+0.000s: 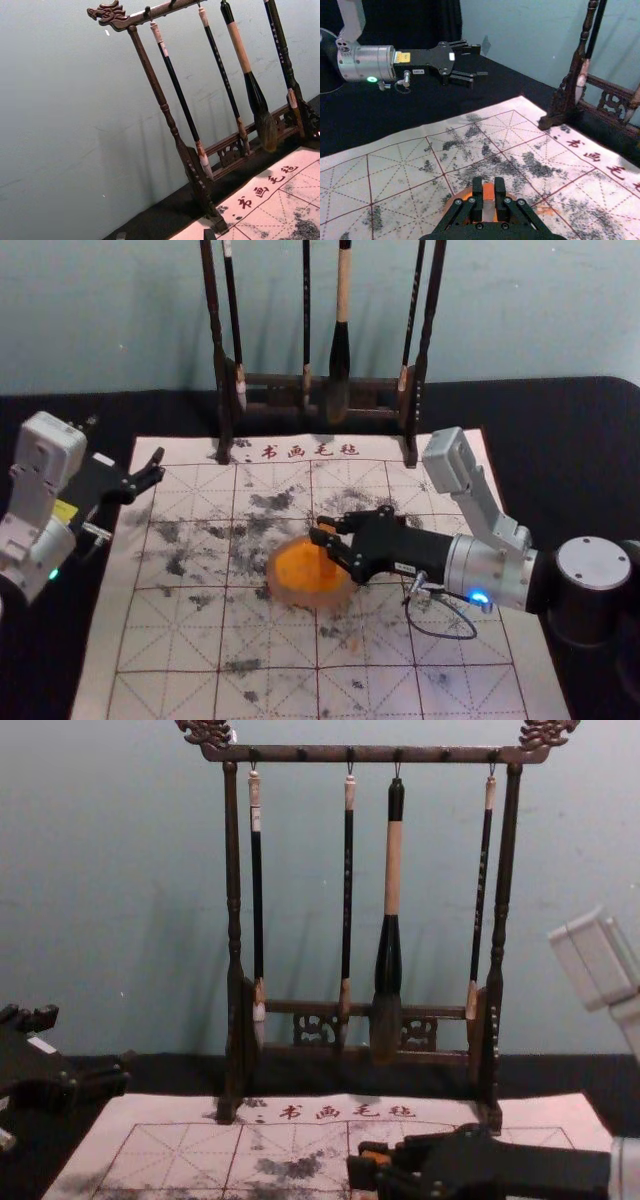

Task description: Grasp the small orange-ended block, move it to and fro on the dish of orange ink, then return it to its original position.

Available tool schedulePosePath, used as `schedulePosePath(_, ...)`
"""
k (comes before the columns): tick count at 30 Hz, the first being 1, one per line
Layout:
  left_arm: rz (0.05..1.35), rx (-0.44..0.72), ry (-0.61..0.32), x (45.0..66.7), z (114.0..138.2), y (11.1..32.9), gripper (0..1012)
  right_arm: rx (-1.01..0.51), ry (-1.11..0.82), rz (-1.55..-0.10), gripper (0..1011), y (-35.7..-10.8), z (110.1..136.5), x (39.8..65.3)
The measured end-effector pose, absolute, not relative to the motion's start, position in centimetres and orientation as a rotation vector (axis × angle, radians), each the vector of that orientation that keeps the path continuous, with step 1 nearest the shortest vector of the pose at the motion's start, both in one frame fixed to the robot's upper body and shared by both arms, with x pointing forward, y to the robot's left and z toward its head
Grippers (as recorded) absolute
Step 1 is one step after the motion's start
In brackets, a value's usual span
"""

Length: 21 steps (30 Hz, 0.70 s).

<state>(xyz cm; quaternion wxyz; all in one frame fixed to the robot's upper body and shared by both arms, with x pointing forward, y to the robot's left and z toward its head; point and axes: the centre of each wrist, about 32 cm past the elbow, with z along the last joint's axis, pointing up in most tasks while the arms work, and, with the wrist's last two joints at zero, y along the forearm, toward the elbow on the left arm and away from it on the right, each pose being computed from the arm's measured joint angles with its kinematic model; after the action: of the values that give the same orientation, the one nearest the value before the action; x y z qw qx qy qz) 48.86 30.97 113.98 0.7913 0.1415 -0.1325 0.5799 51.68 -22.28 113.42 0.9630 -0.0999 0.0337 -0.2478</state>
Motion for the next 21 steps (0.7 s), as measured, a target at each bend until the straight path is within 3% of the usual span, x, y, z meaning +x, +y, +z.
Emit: schedulePosePath(21, 1.248, 0.305, -0.285, 48.9, 114.0, 31.0, 1001, -0.186, 0.086, -0.466, 129, -20.6, 113.1, 51.6)
